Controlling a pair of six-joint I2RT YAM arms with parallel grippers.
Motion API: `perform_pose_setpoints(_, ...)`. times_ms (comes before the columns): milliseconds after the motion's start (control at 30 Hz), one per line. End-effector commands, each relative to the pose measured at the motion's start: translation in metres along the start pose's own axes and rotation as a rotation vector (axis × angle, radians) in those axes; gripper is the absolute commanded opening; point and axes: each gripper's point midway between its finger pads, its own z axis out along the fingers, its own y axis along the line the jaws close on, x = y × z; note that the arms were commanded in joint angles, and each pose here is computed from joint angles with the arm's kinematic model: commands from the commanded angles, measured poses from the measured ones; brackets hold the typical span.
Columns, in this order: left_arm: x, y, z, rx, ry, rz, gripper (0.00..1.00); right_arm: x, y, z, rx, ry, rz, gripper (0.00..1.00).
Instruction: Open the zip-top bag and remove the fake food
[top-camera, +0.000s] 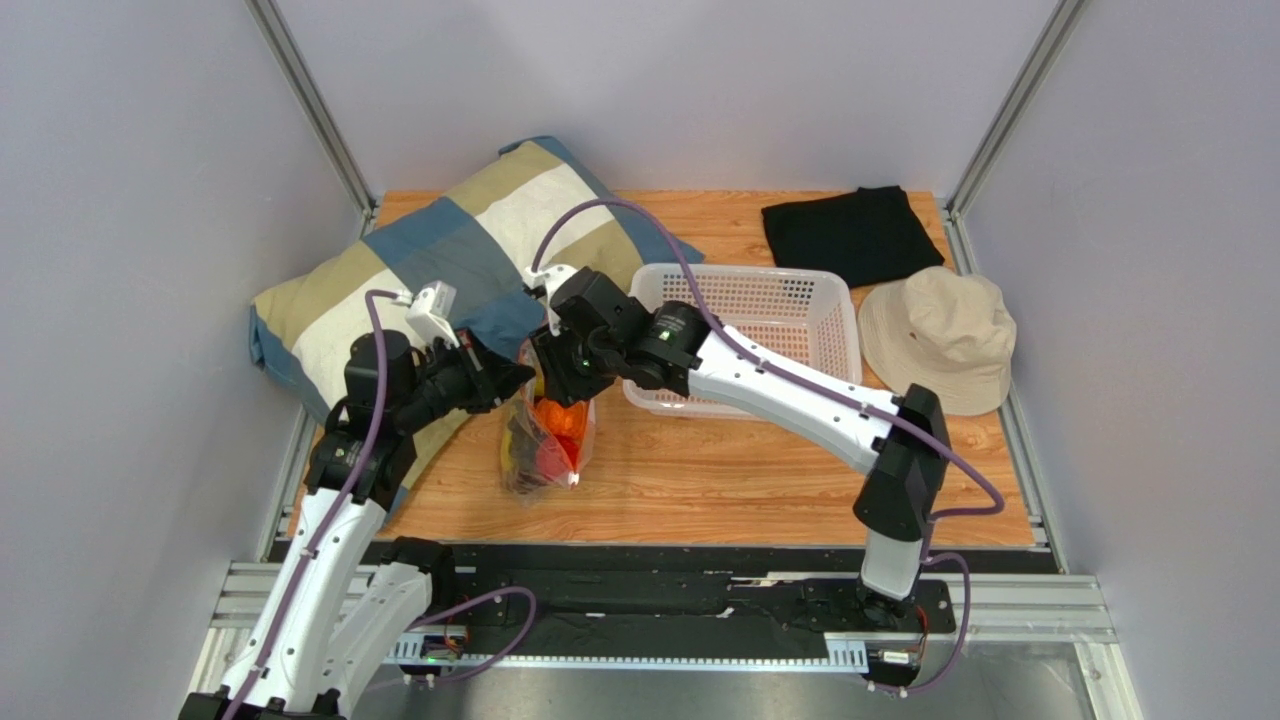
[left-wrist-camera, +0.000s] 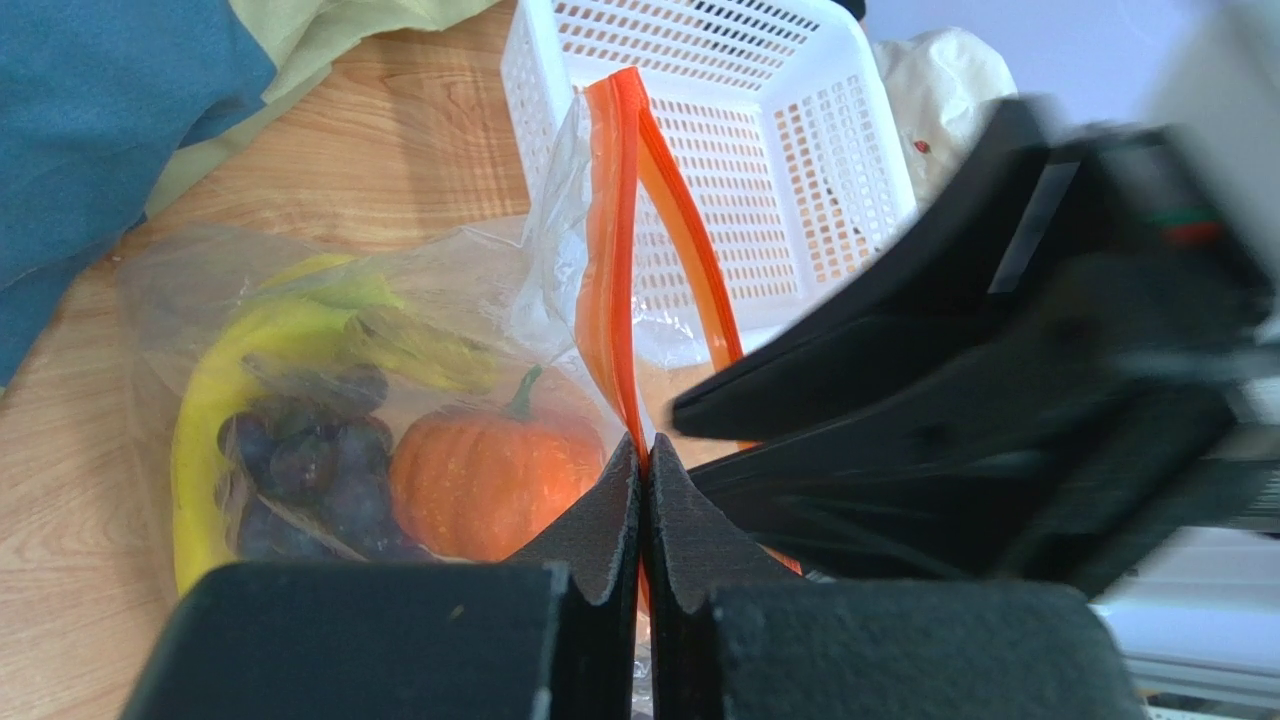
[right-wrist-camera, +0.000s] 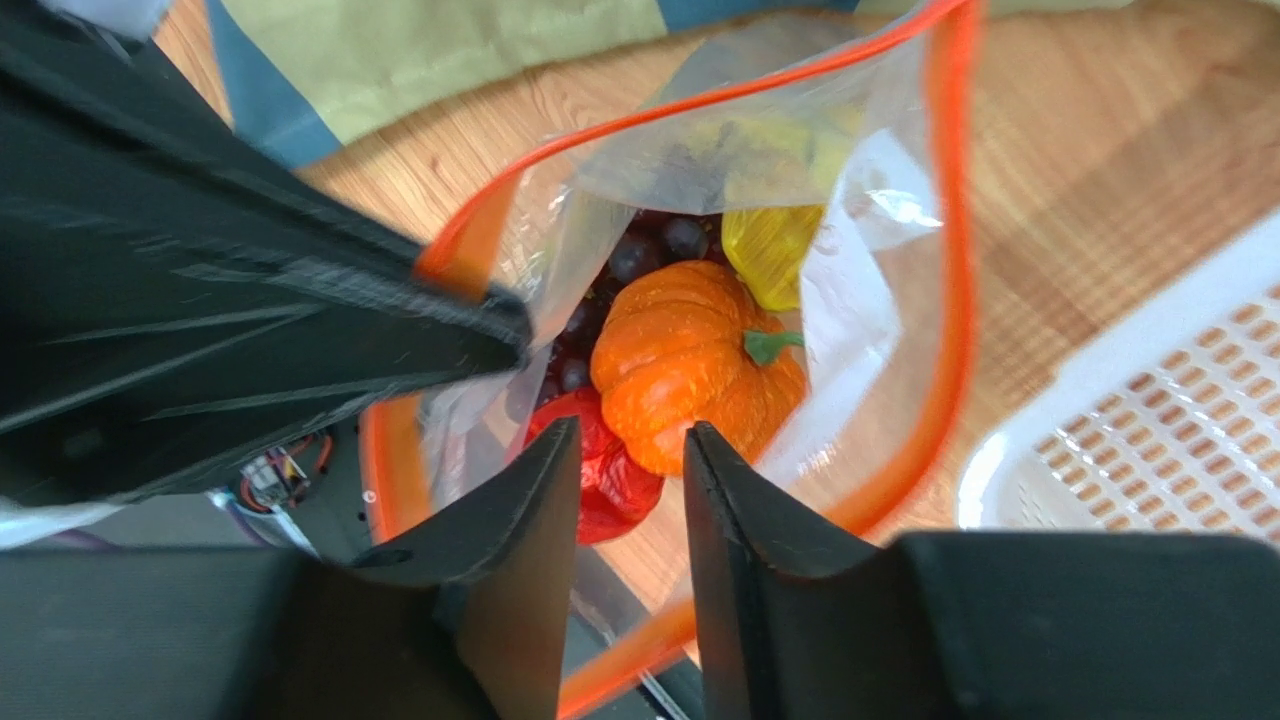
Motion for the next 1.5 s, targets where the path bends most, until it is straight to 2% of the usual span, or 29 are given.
perform_pose_setpoints(0, -0.021, -0.02, -0.006, 0.056, -0.065, 0.043, 0.0, 0.01, 0.009, 0.027, -0.078, 0.028, -0.069, 0.4)
perform_pose_setpoints(33, -0.021, -0.019, -0.006, 0.052, -0.065, 0.043, 0.0, 0.014, 0.004, 0.032, -0.062, 0.038, -0.07, 0.48)
perform_pose_setpoints(133, -0.02, -0.016, -0.005, 0.039, -0.065, 0.047, 0.0, 0.025, 0.002, 0.041, -0.072, 0.067, -0.093, 0.62)
perform_pose_setpoints(233, -0.019, -0.012, -0.003, 0.028, -0.063, 0.044, 0.0, 0.036, -0.008, 0.054, -0.039, 0.09, -0.108, 0.7)
perform_pose_setpoints(467, -0.014, -0.004, 0.005, 0.016, -0.04, 0.031, 0.0, 0.062, -0.024, 0.076, 0.014, 0.13, -0.105, 0.82)
perform_pose_setpoints(567, -0.01, -0.001, 0.011, 0.019, -0.025, 0.02, 0.0, 0.073, -0.044, 0.082, 0.114, 0.136, -0.111, 0.88)
perform_pose_setpoints(800, -0.003, 0.007, 0.024, 0.021, 0.003, -0.006, 0.0, 0.093, -0.066, 0.101, 0.198, 0.147, -0.124, 0.91)
perform_pose_setpoints(900, 0.0, 0.008, 0.029, 0.025, 0.021, -0.009, 0.0, 0.092, -0.069, 0.105, 0.212, 0.128, -0.117, 0.78)
perform_pose_setpoints(933, 0.001, 0.008, 0.03, 0.026, 0.025, -0.011, 0.0, 0.091, -0.068, 0.104, 0.21, 0.118, -0.116, 0.6)
perform_pose_setpoints(967, 0.002, 0.009, 0.032, 0.024, 0.033, -0.015, 0.0, 0.085, -0.067, 0.099, 0.205, 0.089, -0.109, 0.49)
perform_pose_setpoints(1000, 0.001, 0.008, 0.033, 0.029, 0.028, -0.013, 0.0, 0.081, -0.064, 0.095, 0.197, 0.071, -0.106, 0.29)
perform_pose_setpoints(1067, 0.001, 0.007, 0.035, 0.029, 0.033, -0.014, 0.0, 0.061, -0.051, 0.074, 0.164, 0.009, -0.091, 0.15)
perform_pose_setpoints(1100, 0.0, 0.006, 0.035, 0.031, 0.03, -0.011, 0.0, 0.053, -0.046, 0.066, 0.147, -0.013, -0.087, 0.03)
perform_pose_setpoints(1167, -0.001, 0.004, 0.035, 0.036, 0.033, -0.01, 0.0, 0.034, -0.029, 0.041, 0.082, -0.064, -0.068, 0.0)
perform_pose_setpoints(1300, -0.003, -0.005, 0.036, 0.072, 0.039, -0.009, 0.0, 0.007, -0.013, 0.013, 0.036, -0.128, -0.048, 0.0)
perform_pose_setpoints(1467, -0.011, -0.014, 0.029, 0.072, 0.021, 0.022, 0.0, 0.001, -0.015, -0.008, 0.066, -0.108, -0.017, 0.0)
